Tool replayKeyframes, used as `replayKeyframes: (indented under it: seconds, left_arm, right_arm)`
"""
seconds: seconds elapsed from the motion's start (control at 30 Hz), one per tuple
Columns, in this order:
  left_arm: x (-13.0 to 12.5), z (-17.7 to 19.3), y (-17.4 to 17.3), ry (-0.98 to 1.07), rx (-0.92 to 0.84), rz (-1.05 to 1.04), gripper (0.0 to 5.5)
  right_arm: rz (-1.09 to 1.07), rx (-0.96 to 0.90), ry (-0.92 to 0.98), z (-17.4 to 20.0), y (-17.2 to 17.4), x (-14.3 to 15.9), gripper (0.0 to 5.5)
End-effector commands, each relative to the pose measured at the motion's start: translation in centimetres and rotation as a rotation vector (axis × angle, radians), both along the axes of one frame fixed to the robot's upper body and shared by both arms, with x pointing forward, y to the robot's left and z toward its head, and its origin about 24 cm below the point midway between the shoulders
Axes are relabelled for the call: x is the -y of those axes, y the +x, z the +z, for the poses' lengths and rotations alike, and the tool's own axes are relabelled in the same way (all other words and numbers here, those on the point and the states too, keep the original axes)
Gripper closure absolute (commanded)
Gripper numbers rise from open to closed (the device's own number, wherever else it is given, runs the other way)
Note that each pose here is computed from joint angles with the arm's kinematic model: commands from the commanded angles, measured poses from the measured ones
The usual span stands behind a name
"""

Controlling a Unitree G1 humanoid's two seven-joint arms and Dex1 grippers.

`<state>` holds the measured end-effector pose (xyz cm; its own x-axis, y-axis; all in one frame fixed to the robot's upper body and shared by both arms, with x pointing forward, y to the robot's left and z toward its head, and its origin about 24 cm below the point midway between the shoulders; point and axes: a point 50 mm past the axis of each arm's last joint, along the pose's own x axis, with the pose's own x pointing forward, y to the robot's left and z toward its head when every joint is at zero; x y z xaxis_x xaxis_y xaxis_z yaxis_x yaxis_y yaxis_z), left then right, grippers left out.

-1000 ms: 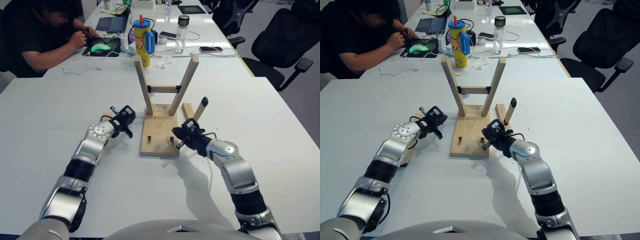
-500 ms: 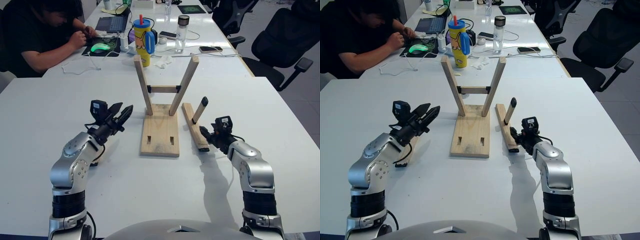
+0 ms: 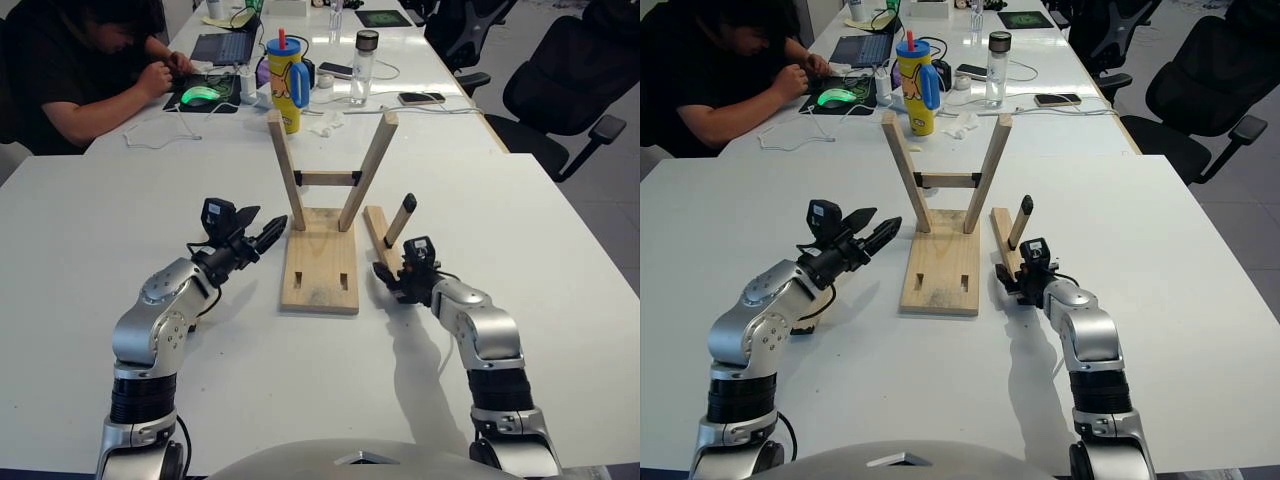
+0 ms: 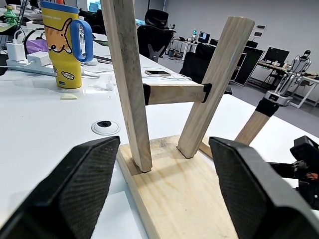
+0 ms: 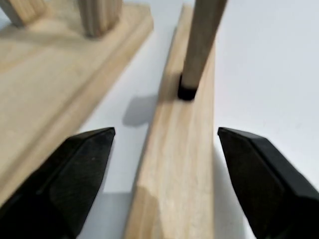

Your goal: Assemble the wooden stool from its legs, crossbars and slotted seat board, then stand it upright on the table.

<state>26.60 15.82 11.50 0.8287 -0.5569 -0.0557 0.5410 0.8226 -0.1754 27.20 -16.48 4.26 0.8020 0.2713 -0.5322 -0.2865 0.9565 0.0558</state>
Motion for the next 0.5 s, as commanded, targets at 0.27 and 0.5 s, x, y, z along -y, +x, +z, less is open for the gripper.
replayKeyframes:
  seconds: [0.27, 0.5]
  left_arm:
    - [-0.8, 0.9, 1.2, 0.096, 0.066, 0.044, 2.17]
    - [-1.2, 3.0, 2.6, -0.002, 0.093, 0.057, 2.17]
  right_arm:
    - [-0.045, 0.009, -0.075, -0.4, 0.1, 0.3, 3.36]
    - [-0.292, 0.402, 0.148, 4.3, 1.8, 3.0, 3.45]
